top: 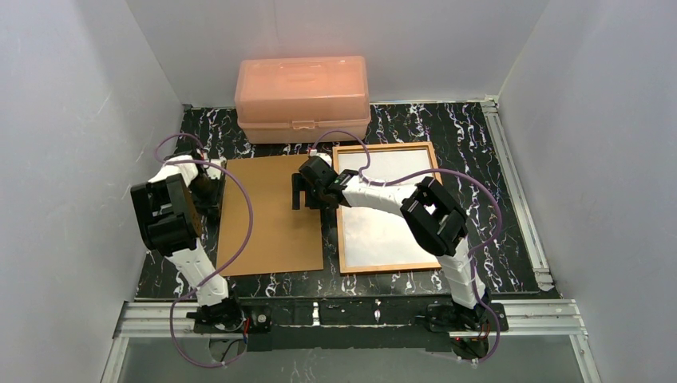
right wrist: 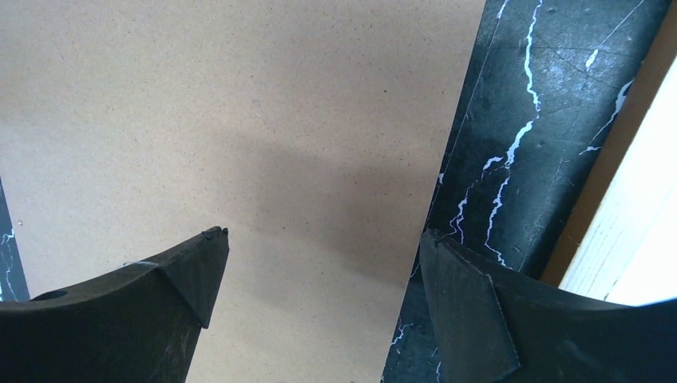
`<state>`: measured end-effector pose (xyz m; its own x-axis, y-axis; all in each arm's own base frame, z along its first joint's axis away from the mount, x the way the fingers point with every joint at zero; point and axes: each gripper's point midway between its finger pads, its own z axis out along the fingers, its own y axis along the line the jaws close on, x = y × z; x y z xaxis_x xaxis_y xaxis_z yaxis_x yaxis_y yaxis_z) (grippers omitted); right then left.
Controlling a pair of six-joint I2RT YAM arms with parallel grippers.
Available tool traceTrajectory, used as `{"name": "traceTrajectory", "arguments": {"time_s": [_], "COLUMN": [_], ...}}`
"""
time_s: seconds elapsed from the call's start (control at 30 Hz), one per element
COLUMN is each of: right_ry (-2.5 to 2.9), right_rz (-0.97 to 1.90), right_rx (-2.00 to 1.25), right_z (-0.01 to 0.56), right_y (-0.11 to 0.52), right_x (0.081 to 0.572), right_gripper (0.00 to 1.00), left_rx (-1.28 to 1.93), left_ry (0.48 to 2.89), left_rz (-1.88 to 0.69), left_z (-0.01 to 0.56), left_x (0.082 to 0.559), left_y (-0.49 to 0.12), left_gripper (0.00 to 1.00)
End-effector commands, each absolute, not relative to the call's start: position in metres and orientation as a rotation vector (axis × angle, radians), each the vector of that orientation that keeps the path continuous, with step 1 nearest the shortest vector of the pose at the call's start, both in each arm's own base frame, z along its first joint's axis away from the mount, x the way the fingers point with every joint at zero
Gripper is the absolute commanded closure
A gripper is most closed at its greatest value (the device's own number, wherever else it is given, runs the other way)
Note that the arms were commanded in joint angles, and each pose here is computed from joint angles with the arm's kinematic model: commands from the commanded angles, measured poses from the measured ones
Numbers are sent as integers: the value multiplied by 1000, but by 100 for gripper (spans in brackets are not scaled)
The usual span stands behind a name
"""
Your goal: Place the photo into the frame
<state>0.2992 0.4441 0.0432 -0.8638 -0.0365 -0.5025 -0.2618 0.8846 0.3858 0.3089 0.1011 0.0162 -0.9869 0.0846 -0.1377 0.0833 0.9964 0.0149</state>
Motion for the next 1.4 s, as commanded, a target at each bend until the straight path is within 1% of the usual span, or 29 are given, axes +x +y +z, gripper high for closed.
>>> {"name": "traceTrajectory", "arguments": {"time_s": [0.0, 0.13, 0.27, 0.37, 0.57, 0.63, 0.7, 0.83, 1.17, 1.37], "right_ry": [2631, 2640, 2648, 2651, 2652, 2659, 2663, 2665, 2670, 2692], "right_rz": [619, 607, 608, 618, 670, 683, 693, 701, 749, 883], "right_rx": [-195, -175, -165, -157, -136, -131, -118, -94, -70, -77], "right_z": [30, 27, 24, 24, 26, 27, 27, 27, 31, 28], "right_y": [445, 441, 440, 441, 446, 447, 447, 445, 445, 457], "right_x": [284, 282, 280, 279, 277, 276, 276, 278, 273, 261], "right_gripper": [3, 2, 2, 2, 1, 1, 1, 1, 1, 1], "left_rx": [124, 150, 193, 246, 246, 246, 249, 253, 245, 216], "left_ry": [3053, 3050, 3040, 3051, 3077, 3084, 3083, 3071, 3034, 3032], "left_rz": [-28, -17, -18, -74, -246, -278, -327, -436, -633, -677], "left_z": [-9, -13, -12, -13, -12, -13, -12, -10, 0, 0], "left_x": [304, 305, 307, 301, 297, 298, 299, 301, 307, 310], "left_y": [93, 94, 90, 79, 55, 52, 47, 35, 13, 9], "left_gripper": [62, 68, 80, 81, 82, 88, 90, 90, 82, 81]}}
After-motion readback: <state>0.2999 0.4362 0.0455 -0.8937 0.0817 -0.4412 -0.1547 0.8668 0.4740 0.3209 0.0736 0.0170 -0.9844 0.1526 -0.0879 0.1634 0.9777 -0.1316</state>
